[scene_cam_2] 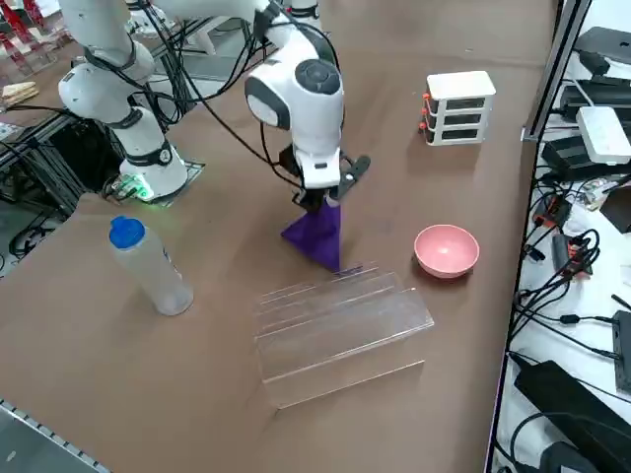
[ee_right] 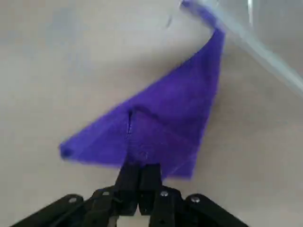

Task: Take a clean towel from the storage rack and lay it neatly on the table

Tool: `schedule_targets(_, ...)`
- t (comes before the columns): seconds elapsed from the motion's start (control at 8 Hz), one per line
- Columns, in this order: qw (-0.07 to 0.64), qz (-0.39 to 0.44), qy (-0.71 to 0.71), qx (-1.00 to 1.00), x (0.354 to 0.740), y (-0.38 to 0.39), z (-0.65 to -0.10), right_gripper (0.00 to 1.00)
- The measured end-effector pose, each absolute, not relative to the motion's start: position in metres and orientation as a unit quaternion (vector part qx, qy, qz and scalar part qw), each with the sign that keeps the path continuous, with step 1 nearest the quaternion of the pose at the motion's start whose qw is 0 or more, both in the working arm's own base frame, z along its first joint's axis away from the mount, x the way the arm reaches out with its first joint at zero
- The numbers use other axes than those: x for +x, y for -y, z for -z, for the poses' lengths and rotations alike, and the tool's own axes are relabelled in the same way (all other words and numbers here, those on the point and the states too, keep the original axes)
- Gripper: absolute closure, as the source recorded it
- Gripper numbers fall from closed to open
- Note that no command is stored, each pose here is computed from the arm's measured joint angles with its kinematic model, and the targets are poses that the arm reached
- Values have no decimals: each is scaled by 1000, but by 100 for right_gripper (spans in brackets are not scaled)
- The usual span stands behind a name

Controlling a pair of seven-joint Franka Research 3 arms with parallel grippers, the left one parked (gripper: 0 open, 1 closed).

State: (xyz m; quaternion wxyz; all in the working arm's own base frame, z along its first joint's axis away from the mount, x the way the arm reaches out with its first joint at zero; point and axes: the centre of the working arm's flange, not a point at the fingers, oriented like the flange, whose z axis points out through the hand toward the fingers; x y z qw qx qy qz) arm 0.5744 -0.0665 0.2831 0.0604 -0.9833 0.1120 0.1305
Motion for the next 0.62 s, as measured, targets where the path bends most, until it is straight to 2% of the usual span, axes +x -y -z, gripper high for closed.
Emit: schedule_targets(0.62, 70, -238, -58, -967, 495, 2, -279, 96)
